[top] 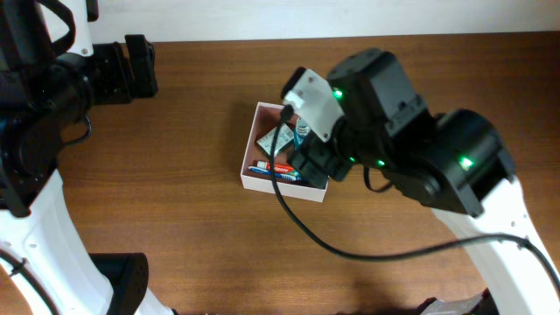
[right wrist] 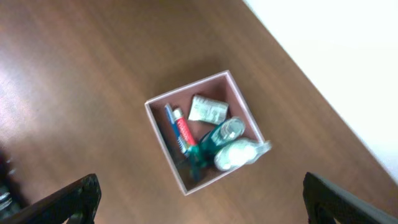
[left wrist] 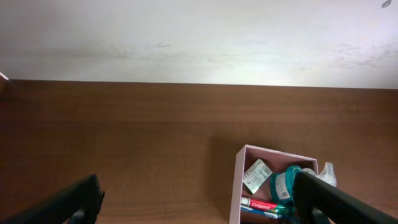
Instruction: Pack container
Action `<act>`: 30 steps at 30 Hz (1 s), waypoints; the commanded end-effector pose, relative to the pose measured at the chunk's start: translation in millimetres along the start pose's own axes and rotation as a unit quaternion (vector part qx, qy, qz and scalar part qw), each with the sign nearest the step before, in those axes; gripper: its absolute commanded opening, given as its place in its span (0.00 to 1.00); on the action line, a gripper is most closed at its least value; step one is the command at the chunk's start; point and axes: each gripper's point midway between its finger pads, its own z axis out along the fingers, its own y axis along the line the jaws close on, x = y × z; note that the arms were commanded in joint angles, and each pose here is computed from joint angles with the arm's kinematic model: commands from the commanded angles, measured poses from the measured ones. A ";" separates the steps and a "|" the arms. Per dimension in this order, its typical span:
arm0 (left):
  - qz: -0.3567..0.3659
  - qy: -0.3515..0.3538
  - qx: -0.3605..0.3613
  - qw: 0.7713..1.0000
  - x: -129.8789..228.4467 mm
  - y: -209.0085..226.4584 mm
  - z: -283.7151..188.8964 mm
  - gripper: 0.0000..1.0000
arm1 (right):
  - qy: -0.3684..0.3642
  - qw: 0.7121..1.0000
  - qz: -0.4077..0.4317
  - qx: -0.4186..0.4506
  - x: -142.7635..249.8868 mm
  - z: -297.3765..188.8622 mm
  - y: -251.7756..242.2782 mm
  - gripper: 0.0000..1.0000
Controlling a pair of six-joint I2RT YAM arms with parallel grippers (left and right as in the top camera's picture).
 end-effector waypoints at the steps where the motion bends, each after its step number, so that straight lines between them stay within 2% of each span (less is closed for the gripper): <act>1: 0.006 -0.003 -0.001 1.000 -0.8 1.5 -2.2 0.99 | 0.025 0.999 0.026 -0.029 11.7 1.2 11.7 0.99; 3: 0.006 -0.003 -0.001 1.000 -0.8 1.5 -2.2 0.99 | 0.016 0.998 0.054 -0.007 9.4 -2.5 1.8 0.99; 7: 0.006 -0.003 -0.001 1.000 -0.8 1.5 -2.2 0.99 | -0.022 0.987 0.141 0.071 13.0 -26.5 -52.4 0.99; 10: 0.006 -0.003 -0.001 1.000 -0.8 1.5 -2.2 0.99 | -0.042 0.958 0.255 0.123 39.8 -55.6 -104.5 0.99; 15: 0.006 -0.003 -0.001 1.000 -0.8 1.5 -2.2 0.99 | -0.108 0.928 0.321 0.158 62.9 -101.7 -147.0 0.99; 17: 0.006 -0.003 -0.001 1.000 -0.8 1.5 -2.2 0.99 | -0.139 0.918 0.318 0.190 68.1 -118.4 -155.5 0.99; 22: 0.006 -0.003 -0.001 1.000 -0.8 1.5 -2.2 0.99 | -0.186 0.902 0.304 0.242 89.1 -129.9 -147.5 0.99; 30: 0.006 -0.003 -0.001 1.000 -0.8 1.5 -2.2 0.99 | -0.204 0.900 0.299 0.244 182.6 -60.7 -88.9 0.99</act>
